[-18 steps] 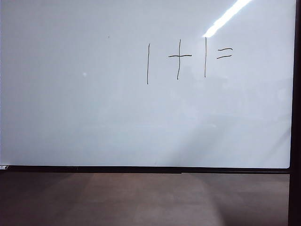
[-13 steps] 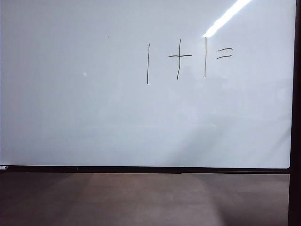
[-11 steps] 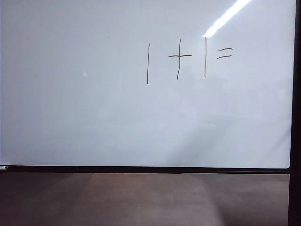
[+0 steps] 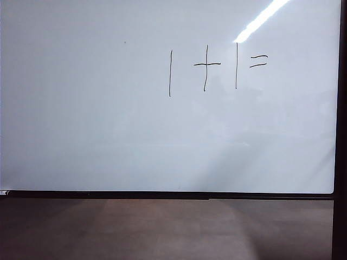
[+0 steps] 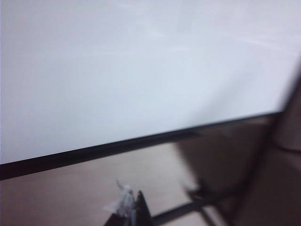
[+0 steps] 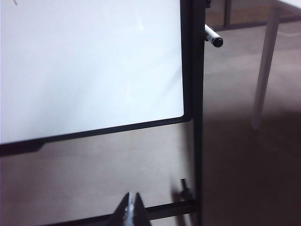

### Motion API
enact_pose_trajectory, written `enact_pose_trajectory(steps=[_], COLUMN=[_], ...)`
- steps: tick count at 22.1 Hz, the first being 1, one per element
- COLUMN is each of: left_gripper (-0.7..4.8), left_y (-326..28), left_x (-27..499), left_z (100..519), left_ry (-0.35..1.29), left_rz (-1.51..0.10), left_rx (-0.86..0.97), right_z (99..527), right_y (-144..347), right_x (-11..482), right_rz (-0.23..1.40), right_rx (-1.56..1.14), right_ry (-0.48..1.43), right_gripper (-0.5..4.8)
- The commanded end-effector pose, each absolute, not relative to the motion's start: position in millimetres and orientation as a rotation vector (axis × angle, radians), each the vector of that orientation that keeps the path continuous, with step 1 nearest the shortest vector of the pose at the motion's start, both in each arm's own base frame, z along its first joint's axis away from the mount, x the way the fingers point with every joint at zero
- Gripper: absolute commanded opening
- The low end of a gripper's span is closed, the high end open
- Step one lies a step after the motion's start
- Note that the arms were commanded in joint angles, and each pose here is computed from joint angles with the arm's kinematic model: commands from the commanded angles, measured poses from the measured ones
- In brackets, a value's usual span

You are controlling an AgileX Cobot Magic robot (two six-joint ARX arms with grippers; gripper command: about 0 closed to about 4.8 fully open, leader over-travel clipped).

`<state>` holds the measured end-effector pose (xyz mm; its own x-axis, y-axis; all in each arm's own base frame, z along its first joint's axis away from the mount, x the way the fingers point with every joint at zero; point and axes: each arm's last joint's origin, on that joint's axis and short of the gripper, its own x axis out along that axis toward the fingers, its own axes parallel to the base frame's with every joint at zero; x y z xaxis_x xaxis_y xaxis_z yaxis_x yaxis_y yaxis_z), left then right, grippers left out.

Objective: Reach to the right to find the marker pen, pick it up, and write the answer to the math problem on the whiteboard.

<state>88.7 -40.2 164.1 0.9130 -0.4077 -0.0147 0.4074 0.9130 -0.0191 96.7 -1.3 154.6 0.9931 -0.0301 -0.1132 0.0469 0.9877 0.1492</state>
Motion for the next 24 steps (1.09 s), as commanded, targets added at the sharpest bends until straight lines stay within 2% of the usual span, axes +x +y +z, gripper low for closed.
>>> enact_pose_trajectory(steps=[1, 3, 5, 6, 10, 13, 17, 19, 21, 22, 24], left_gripper=[-0.05, -0.05, -0.05, -0.05, -0.04, -0.05, -0.05, -0.05, -0.05, -0.04, -0.05], left_y=[-54, -61, -66, -69, -73, -73, -73, -73, -73, -73, -73], left_x=[81, 76, 72, 69, 65, 64, 64, 64, 64, 64, 64], left_z=[165, 165, 165, 165, 165, 165, 165, 165, 165, 165, 165], left_ry=[0.008, 0.009, 0.009, 0.01, 0.01, 0.01, 0.01, 0.011, 0.01, 0.01, 0.011], left_rz=[-0.581, -0.67, -0.746, -0.785, -0.846, -0.853, -0.853, -0.853, -0.853, -0.852, -0.853], left_rx=[-0.016, -0.016, -0.016, -0.016, -0.016, -0.016, -0.016, -0.016, -0.016, -0.016, -0.015], right_z=[156, 160, 174, 192, 279, 370, 458, 475, 480, 476, 459], right_y=[-1, -1, -2, -3, -9, -11, -20, -32, -59, -79, -108], right_x=[97, 97, 97, 93, 68, 58, 96, 121, 157, 177, 205], right_rz=[-0.041, -0.038, -0.024, -0.072, -0.235, -0.335, -0.545, -0.544, -0.402, -0.34, -0.314], right_rx=[0.269, 0.319, 0.337, 0.357, 0.407, 0.238, 0.024, -0.03, 0.007, 0.078, 0.122], right_ry=[0.089, 0.044, -0.091, -0.203, -0.476, -0.638, -0.748, -0.736, -0.711, -0.683, -0.633], right_gripper=[0.0, -0.01, -0.02, -0.03, -0.03, -0.03, -0.02, -0.02, -0.02, -0.02, -0.02])
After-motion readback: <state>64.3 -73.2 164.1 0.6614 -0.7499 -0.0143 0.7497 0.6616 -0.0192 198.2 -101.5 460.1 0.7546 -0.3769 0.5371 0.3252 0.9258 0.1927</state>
